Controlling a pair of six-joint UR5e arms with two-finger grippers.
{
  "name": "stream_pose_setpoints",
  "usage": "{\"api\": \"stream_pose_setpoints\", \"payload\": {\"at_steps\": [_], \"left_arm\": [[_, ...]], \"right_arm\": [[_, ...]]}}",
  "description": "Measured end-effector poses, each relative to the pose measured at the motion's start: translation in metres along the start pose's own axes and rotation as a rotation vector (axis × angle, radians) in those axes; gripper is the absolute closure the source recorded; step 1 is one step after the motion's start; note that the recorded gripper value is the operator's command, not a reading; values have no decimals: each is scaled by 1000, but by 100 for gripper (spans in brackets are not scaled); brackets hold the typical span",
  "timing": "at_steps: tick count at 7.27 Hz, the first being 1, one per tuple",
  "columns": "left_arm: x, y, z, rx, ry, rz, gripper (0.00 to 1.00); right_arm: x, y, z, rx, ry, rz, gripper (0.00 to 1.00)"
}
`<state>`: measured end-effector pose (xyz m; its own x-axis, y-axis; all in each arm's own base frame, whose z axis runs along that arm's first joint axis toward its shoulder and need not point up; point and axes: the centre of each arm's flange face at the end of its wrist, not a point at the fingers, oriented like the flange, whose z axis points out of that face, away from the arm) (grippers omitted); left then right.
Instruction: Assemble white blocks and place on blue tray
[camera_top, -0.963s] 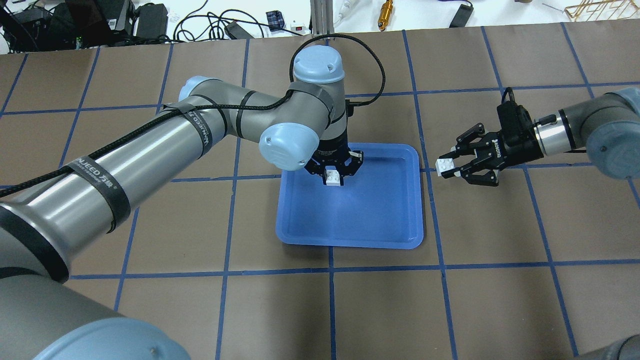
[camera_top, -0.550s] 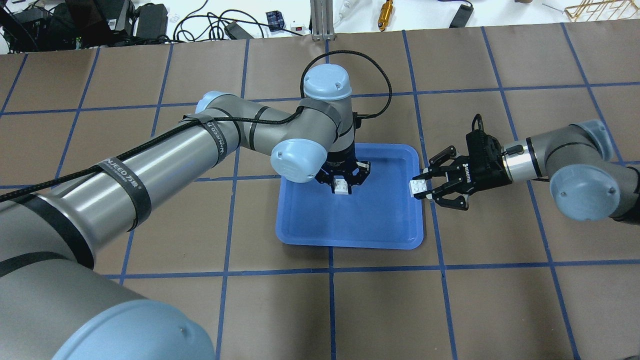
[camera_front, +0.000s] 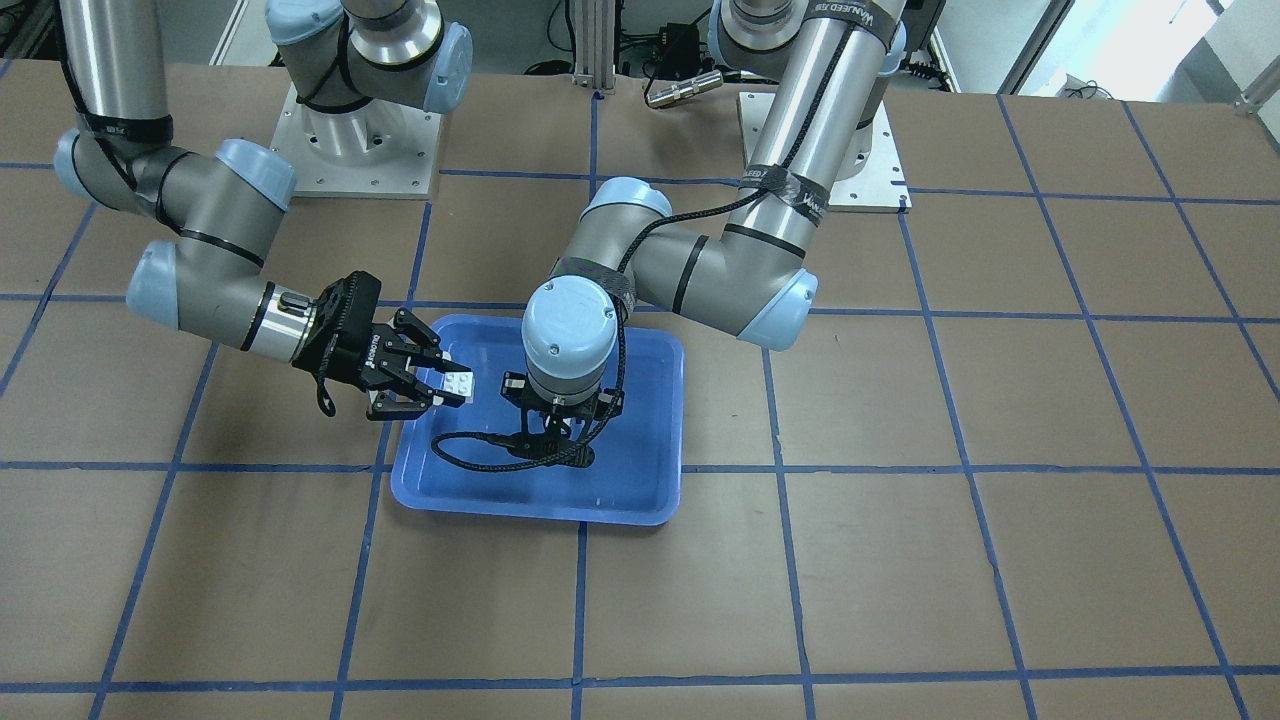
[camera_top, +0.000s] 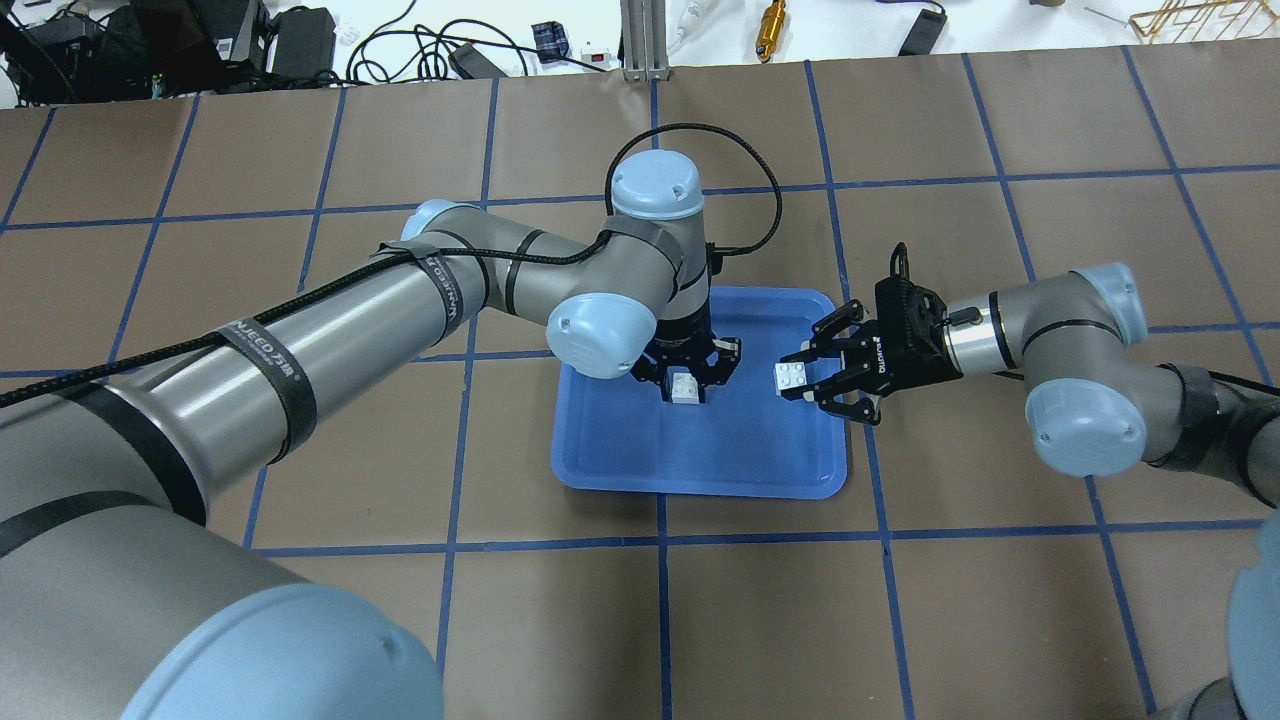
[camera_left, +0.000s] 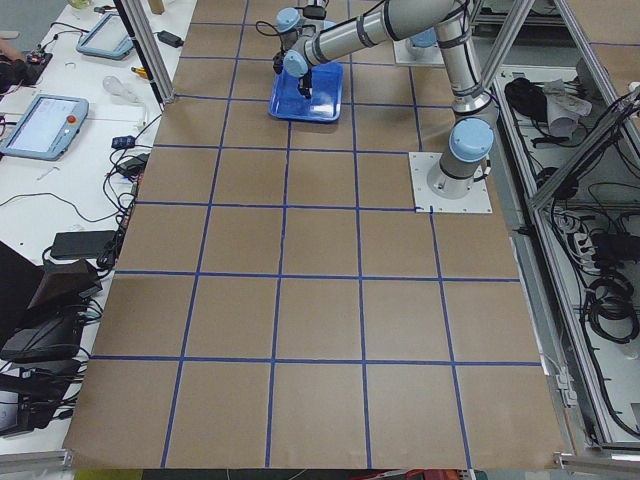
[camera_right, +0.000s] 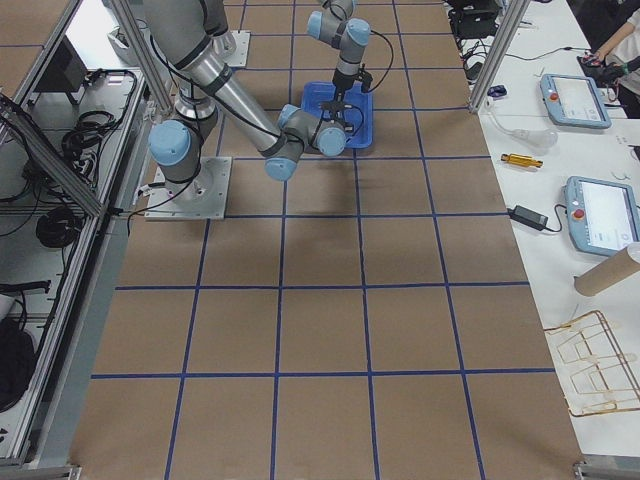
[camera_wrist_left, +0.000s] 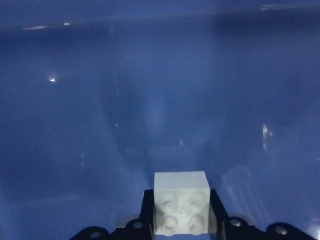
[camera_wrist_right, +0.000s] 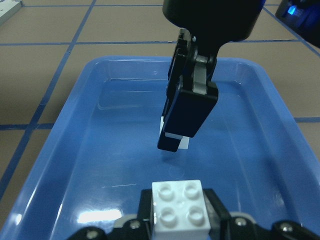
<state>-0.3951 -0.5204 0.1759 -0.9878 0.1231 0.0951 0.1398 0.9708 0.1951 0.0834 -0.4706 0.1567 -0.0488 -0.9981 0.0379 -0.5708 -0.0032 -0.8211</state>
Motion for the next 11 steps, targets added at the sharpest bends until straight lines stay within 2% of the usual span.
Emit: {"api": "stream_pose_setpoints", "payload": {"at_steps": [3,5,7,9,11], "left_arm": [[1,1,-5,8,3,-13,0],[0,3,-21,30,2,-5,0],[-24,2,-64,72,-21,-21,0],[-74,-5,-126,101,-48,-32,0],[-121,4,-191,118,-83,-55,0]], "right_arm": [[1,1,10,-5,0,2,100],[2,4,15,-3,-4,3,100],[5,8,25,-4,-12,-11,100],[11,8,34,-3,-23,-11,100],[18,5,48,-2,-36,-9,100]]}}
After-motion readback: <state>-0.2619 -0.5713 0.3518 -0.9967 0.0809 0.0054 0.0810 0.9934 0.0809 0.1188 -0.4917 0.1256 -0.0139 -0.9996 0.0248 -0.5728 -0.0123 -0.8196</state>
